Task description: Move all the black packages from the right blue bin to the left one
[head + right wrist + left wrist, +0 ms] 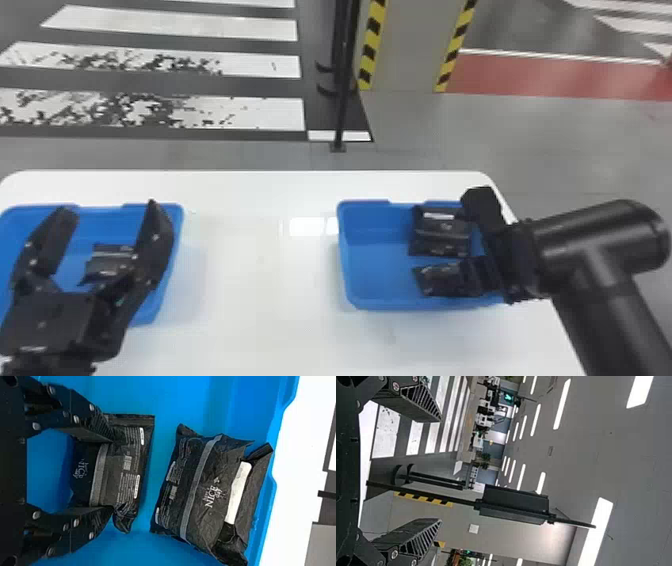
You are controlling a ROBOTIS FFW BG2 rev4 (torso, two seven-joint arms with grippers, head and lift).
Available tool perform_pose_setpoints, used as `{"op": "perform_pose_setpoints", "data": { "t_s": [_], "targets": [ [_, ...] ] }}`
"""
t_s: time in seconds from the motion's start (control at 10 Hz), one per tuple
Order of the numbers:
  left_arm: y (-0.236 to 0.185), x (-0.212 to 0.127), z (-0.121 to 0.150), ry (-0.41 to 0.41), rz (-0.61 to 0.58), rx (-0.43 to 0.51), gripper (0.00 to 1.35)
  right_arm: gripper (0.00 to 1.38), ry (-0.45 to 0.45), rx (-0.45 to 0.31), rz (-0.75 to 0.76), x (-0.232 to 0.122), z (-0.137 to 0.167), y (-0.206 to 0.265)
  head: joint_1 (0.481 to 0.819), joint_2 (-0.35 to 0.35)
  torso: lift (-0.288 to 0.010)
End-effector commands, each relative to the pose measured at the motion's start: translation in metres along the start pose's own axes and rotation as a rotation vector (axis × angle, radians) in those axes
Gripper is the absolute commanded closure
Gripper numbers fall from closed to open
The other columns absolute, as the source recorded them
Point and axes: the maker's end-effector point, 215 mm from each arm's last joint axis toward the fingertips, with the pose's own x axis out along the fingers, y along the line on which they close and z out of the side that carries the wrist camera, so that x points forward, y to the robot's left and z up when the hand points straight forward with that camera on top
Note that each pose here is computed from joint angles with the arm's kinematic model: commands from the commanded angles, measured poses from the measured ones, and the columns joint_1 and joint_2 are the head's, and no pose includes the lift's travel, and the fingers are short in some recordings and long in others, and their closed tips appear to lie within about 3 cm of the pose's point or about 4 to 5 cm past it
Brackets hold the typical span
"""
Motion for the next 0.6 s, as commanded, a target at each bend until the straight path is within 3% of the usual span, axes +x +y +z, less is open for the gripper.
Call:
{"op": "perform_pose_setpoints", "data": {
  "t_s": [0.0,0.2,0.5],
  "targets": [
    [0.001,-0.001,0.0,-0.001,0.002,0.001,0.15,1.07,0.017,0.014,0.032,0.004,-0.011,0.006,0.695,-0.127,-0.132],
    [0.002,-0.001,0.006,-0.019,0.004,0.005,0.15,1.14,-0.028,0.035,0.061,0.0,-0.01,0.011,0.695,-0.123,-0.132],
    [0.003,-0.002,0.01,-0.031,0.005,0.013,0.15,1.14,-0.298,0.049,0.179,-0.007,0.051,0.032,0.695,-0.095,-0.132]
  ]
}}
